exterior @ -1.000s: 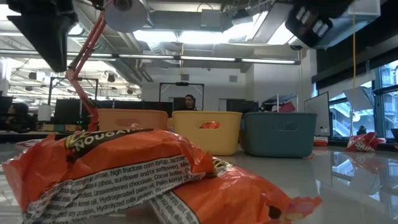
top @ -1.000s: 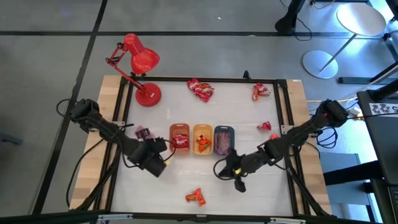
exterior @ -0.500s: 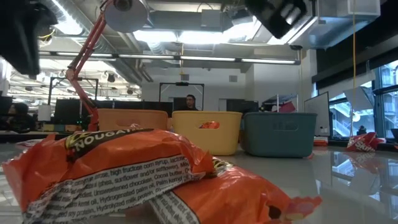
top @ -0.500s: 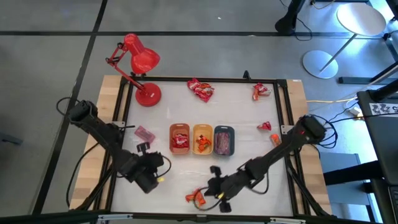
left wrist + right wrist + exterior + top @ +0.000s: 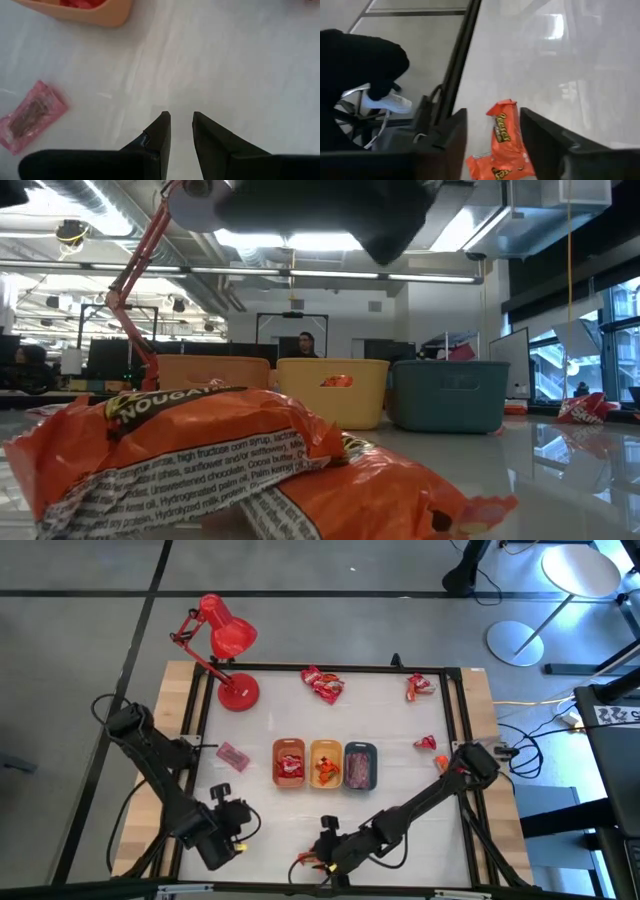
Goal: Sort candy
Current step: Put the orange candy into the yellow bin
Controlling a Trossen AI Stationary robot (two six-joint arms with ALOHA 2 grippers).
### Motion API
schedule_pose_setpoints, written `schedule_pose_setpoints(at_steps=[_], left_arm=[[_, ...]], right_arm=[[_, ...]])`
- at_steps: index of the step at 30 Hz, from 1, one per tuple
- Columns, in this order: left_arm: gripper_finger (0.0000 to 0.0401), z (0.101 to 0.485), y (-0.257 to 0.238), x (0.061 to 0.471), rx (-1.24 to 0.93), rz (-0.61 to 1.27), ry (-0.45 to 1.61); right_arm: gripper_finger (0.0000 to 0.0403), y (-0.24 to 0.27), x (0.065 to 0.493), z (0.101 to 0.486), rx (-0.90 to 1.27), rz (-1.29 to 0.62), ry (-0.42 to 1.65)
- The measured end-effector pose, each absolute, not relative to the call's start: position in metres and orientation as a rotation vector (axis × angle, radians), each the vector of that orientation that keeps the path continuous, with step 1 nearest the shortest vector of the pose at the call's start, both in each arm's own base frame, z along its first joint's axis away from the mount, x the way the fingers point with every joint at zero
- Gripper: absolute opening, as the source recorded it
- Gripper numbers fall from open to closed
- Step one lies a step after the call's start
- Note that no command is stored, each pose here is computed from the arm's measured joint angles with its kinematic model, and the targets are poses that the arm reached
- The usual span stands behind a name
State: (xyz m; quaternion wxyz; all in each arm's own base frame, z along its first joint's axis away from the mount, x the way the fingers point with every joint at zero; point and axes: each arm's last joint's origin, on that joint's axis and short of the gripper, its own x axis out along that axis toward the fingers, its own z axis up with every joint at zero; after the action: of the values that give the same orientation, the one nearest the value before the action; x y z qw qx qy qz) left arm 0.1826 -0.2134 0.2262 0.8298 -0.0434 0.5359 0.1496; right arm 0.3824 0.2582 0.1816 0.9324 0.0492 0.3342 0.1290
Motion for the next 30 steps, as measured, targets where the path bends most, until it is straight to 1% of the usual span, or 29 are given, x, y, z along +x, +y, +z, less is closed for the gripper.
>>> schedule_pose_setpoints(at_steps=[6, 9, 11, 15, 21, 26, 30], left_arm=[[0.0072, 0.226, -0.221, 0.173, -0.097, 0.305, 1.121], [0.0072, 0.227, -0.223, 0.171, -0.099, 0.310, 1.100], [0.0072, 0.227, -0.223, 0.171, -0.100, 0.312, 1.096], [0.0072, 0.227, -0.223, 0.171, -0.101, 0.313, 1.096], [0.0072, 0.227, -0.223, 0.171, -0.097, 0.316, 1.087], [0.0072, 0.227, -0.223, 0.171, -0.094, 0.315, 1.087], [0.0072, 0.226, -0.223, 0.171, -0.091, 0.314, 1.085]], right_arm=[[0.0261, 0.261, 0.387, 0.164, 0.094, 0.245, 0.686], [0.0287, 0.264, 0.390, 0.154, 0.098, 0.250, 0.677], [0.0297, 0.265, 0.391, 0.147, 0.095, 0.248, 0.683], [0.0298, 0.265, 0.392, 0.134, 0.082, 0.241, 0.709], [0.0284, 0.263, 0.390, 0.131, 0.043, 0.196, 0.730], [0.0271, 0.264, 0.391, 0.127, 0.038, 0.217, 0.737], [0.0257, 0.265, 0.391, 0.117, 0.035, 0.225, 0.754]])
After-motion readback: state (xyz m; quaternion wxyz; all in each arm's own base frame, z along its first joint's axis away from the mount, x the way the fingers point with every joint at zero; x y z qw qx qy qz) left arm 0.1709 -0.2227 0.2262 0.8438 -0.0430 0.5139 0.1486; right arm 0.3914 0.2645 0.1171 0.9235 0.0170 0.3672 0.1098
